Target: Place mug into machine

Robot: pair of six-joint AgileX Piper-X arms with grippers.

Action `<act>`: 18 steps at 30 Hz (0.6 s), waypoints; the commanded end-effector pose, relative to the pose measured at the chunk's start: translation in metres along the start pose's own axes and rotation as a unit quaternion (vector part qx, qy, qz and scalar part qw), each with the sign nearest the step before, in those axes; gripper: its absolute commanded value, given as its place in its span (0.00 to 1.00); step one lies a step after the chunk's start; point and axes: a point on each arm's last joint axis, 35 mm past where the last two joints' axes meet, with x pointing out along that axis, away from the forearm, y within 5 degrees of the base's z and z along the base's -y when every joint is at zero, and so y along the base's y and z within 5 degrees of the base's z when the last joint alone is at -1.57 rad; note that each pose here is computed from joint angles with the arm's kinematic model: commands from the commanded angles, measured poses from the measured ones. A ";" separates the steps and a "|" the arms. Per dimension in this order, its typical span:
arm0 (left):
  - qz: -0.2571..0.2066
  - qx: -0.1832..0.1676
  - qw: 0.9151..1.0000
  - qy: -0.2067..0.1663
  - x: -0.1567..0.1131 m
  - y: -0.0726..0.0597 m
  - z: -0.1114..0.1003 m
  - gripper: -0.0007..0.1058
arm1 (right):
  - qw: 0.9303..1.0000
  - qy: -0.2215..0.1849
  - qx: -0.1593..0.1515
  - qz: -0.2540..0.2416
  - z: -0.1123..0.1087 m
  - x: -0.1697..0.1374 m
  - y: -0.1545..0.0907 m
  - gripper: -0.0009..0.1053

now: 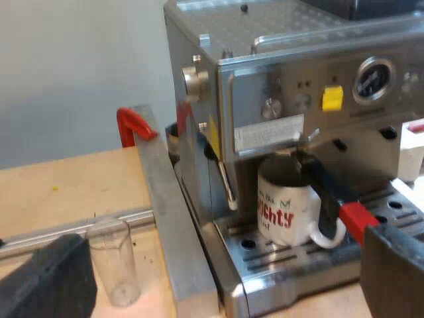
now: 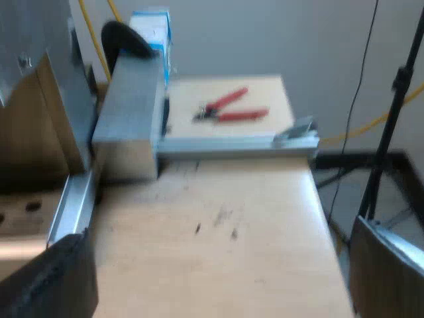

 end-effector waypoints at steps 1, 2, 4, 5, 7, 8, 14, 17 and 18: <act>0.006 -0.006 0.999 0.031 0.003 0.001 -0.004 0.77 | 0.999 0.014 -0.005 0.031 -0.002 0.004 0.002 0.74; 0.007 -0.006 0.999 0.033 0.003 0.001 -0.004 0.77 | 0.999 0.008 -0.005 0.043 -0.002 0.005 0.003 0.74; 0.028 -0.010 0.998 0.049 0.003 0.003 -0.008 0.77 | 0.997 -0.016 -0.006 0.070 -0.001 0.011 0.005 0.74; 0.038 -0.014 0.997 0.062 0.001 0.003 -0.011 0.77 | 0.996 -0.022 -0.004 0.081 -0.001 0.014 0.006 0.74; 0.056 -0.015 0.996 0.072 0.004 0.006 -0.015 0.77 | 0.997 -0.019 -0.003 0.081 -0.003 0.018 0.006 0.74; 0.064 -0.015 0.995 0.073 0.007 0.008 -0.016 0.77 | 0.996 -0.016 -0.003 0.082 -0.005 0.020 0.007 0.74; 0.076 -0.019 0.995 0.064 0.038 0.018 -0.027 0.77 | 0.996 0.012 0.000 0.090 -0.020 0.040 0.011 0.74; 0.075 -0.019 0.995 0.065 0.055 0.024 -0.036 0.77 | 0.995 0.031 0.002 0.094 -0.028 0.047 0.014 0.74; 0.076 -0.019 0.995 0.068 0.063 0.027 -0.042 0.77 | 0.995 0.036 0.002 0.095 -0.031 0.049 0.014 0.74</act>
